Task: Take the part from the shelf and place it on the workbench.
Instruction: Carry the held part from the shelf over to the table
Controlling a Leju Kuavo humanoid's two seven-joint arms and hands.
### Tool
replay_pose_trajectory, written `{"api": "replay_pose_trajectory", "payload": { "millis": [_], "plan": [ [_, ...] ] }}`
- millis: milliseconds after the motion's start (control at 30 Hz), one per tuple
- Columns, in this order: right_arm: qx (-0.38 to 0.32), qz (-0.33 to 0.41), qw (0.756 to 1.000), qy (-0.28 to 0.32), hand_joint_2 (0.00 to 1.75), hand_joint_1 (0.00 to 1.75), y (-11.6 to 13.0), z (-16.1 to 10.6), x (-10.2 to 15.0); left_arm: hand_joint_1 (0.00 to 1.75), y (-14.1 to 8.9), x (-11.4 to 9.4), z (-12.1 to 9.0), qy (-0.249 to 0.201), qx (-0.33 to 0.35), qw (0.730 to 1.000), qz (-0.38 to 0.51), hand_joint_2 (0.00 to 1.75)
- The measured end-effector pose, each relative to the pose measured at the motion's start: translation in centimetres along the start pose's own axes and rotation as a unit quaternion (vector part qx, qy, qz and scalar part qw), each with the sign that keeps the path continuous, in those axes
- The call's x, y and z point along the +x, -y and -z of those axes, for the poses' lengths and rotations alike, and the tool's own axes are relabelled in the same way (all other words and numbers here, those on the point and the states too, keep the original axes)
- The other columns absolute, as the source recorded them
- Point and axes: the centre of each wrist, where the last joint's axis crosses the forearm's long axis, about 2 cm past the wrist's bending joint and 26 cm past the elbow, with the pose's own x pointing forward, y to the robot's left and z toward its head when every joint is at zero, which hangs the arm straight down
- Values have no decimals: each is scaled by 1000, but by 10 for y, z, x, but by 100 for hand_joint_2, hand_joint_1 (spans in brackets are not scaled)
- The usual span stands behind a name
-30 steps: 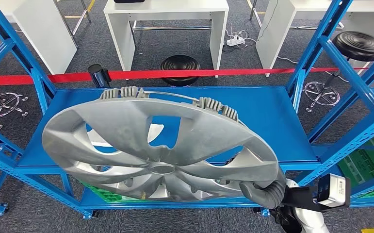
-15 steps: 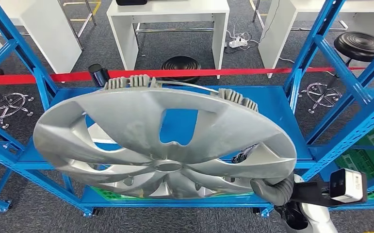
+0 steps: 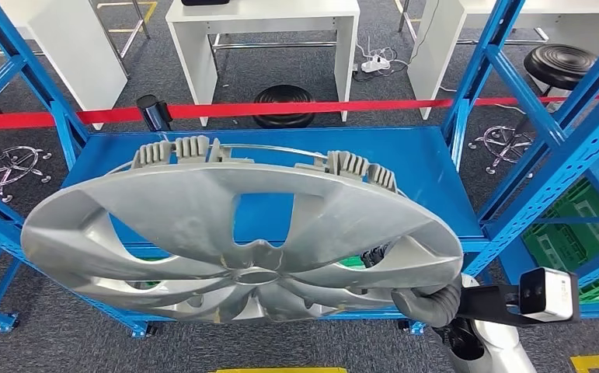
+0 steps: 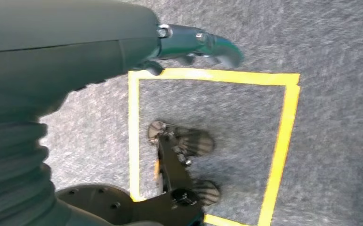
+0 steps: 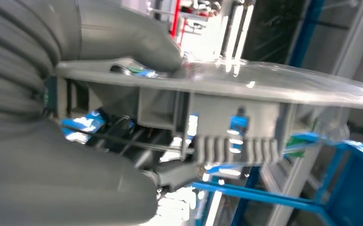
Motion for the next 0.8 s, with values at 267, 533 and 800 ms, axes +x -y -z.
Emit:
{"api": "replay_pose_trajectory", "payload": {
  "millis": [267,533,800],
  "plan": [
    [4,6,1000,-6,175,175,-1,-5,-3,0,-2,0,0,-13,1,1000,5,175],
    [17,20,1000,9,175,175,-3,0,-6,0,-4,0,0,-20,9,1000,7,175],
    [18,31,999,26,175,175,-5,5,-11,0,-10,-1,0,-11,18,1000,5,175]
  ]
}}
